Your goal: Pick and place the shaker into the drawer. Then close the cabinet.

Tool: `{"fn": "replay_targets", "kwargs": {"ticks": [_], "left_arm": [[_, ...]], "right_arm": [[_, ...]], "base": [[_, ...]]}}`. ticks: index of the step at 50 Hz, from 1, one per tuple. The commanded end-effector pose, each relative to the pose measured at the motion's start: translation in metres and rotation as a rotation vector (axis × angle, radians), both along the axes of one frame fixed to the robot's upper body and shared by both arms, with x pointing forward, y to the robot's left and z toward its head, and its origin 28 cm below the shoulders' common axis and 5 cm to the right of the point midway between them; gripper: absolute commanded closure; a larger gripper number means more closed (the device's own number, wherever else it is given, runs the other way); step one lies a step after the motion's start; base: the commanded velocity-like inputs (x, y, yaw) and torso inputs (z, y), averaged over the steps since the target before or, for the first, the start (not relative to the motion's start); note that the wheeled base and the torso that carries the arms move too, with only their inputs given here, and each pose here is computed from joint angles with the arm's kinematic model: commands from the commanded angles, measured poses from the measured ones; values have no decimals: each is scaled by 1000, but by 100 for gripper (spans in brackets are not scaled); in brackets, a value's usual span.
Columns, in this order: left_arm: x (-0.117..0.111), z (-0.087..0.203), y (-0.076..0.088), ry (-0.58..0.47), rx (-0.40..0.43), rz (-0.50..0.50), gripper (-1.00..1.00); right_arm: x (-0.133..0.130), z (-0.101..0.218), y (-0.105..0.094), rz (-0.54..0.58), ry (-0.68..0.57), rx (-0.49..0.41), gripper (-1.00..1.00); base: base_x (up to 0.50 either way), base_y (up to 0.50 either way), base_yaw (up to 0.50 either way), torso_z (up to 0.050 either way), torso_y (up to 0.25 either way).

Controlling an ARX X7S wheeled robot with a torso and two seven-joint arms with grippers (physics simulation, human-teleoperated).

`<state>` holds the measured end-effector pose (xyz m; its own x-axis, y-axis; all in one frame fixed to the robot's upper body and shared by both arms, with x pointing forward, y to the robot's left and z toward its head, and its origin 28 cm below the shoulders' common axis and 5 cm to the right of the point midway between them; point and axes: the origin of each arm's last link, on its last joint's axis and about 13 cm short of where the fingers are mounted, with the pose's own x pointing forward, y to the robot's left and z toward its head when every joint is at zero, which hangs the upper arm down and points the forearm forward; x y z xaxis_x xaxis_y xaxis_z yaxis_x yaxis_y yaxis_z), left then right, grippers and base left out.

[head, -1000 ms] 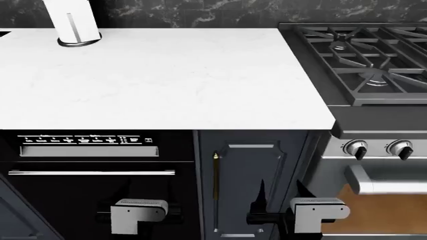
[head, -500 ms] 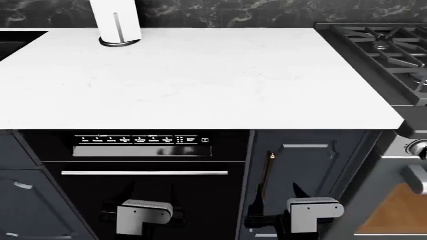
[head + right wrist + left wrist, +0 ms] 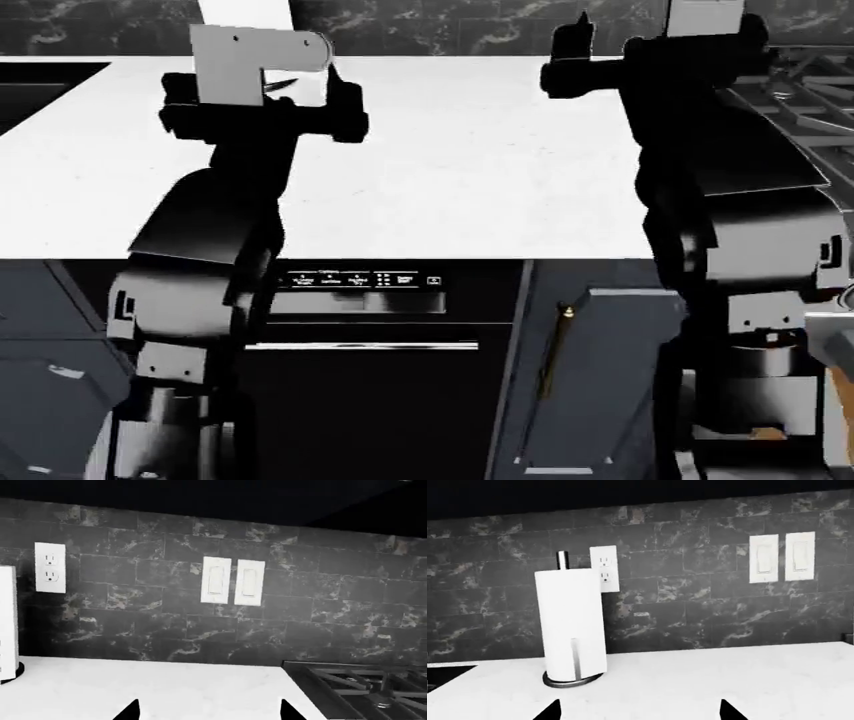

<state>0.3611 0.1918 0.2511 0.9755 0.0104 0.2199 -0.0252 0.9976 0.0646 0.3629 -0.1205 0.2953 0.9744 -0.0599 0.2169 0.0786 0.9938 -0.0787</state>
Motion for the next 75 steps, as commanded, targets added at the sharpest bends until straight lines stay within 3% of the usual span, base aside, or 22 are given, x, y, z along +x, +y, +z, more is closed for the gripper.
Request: {"fn": "replay_targets", "kwargs": {"ticks": [1, 6, 11, 30, 38, 42, 75], "left_arm": [[-14, 244, -13, -263, -20, -34, -100], [-11, 284, -10, -300, -25, -54, -100], [-19, 294, -12, -268, -30, -85, -100], [-6, 267, -25, -109, -9, -174, -100], [-8, 270, -25, -112, -9, -182, -100], [-12, 278, -25, -168, -53, -179, -100], [-7, 270, -27, -139, -57, -174, -100]], "right_arm": [[-44, 251, -10, -59, -211, -88, -100], [-56, 278, -7, -18, -185, -108, -100], [-59, 277, -3, 39, -129, -125, -100], [-55, 272, -5, 53, -102, -126, -100], [-55, 273, -4, 56, -97, -145, -100], [-57, 275, -4, 61, -106, -153, -100], [-53, 272, -6, 71, -107, -170, -100]], "base": [[0, 0, 0, 0, 0], [0, 0, 0, 40, 52], [0, 0, 0, 50, 39], [0, 0, 0, 50, 37], [0, 0, 0, 50, 36], [6, 0, 0, 50, 34], [495, -45, 0, 0, 0]]}}
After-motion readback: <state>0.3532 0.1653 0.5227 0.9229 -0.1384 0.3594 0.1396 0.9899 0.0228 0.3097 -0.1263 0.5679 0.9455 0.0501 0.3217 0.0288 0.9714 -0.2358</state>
